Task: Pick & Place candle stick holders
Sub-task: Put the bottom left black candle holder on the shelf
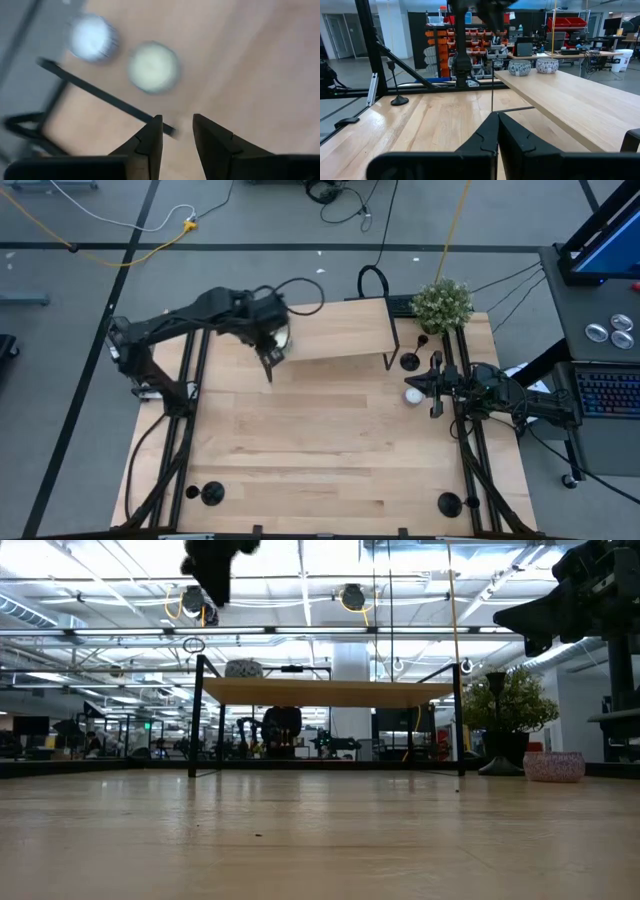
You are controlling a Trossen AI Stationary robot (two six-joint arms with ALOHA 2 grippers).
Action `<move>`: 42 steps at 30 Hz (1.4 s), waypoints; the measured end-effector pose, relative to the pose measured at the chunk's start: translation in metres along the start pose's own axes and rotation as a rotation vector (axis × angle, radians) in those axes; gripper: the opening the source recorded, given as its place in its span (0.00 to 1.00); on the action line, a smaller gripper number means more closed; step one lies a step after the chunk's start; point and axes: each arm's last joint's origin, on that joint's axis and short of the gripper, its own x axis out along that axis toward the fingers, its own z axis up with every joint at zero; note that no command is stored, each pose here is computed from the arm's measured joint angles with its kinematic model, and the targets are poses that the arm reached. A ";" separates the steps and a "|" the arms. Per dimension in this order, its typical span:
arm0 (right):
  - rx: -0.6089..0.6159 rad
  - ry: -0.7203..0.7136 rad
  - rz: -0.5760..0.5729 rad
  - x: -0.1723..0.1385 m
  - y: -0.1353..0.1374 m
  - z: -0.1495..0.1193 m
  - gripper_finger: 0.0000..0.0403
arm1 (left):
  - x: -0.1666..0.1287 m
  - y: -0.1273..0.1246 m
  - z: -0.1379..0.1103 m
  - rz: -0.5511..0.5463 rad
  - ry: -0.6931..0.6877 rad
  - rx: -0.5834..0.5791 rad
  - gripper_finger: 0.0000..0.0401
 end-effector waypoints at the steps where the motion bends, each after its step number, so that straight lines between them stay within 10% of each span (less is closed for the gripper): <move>1: 0.000 0.000 0.000 0.000 0.000 0.000 0.00 | -0.008 -0.003 -0.006 -0.040 -0.005 -0.027 0.29; 19: 0.000 0.000 0.000 0.000 0.000 0.000 0.00 | -0.066 -0.059 -0.077 -0.337 0.148 -0.323 0.29; 42: 0.000 0.000 0.000 0.000 0.000 0.000 0.00 | -0.039 -0.137 -0.188 -0.165 0.600 -0.301 0.29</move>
